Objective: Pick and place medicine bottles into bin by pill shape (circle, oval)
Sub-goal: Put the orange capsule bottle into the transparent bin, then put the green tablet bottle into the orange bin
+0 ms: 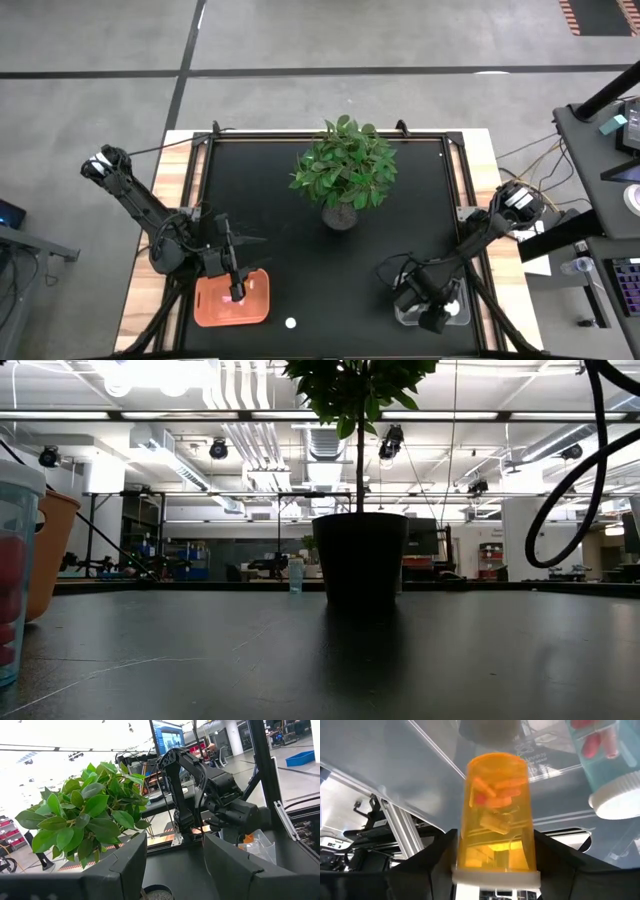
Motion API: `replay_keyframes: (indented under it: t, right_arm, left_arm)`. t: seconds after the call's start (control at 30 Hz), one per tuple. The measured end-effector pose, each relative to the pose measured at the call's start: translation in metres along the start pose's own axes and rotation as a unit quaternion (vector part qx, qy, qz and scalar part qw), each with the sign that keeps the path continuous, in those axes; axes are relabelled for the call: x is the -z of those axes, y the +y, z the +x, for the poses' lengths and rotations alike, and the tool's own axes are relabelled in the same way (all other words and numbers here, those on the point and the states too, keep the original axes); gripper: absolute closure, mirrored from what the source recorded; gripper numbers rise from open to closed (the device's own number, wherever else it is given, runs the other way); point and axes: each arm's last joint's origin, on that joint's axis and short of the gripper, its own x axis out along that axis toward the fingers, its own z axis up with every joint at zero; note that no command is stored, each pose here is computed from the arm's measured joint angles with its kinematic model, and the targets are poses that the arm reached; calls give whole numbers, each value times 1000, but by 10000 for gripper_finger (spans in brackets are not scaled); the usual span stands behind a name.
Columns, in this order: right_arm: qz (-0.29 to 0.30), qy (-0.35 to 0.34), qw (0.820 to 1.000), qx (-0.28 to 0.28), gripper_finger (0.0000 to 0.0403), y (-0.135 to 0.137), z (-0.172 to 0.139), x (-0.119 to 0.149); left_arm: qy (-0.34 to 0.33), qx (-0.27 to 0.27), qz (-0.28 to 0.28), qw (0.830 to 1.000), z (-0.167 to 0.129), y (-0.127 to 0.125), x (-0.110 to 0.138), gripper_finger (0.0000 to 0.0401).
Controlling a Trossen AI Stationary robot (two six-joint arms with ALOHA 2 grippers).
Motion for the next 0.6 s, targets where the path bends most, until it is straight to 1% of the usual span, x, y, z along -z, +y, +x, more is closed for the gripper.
replay_keyframes:
  t: [0.17,0.3,0.43,0.6]
  right_arm:
    - [-1,-1,1000,-2,153,0,-1,1]
    - [-1,-2,1000,-4,137,-1,-2,2]
    - [-1,-1,1000,-12,131,0,-7,6]
    - [-8,-19,999,-39,136,2,-22,21]
  left_arm:
    - [0,0,0,1000,0,0,0,221]
    - [0,0,0,1000,0,0,0,221]
    - [0,0,0,1000,0,0,0,221]
    - [0,0,1,1000,0,0,1,221]
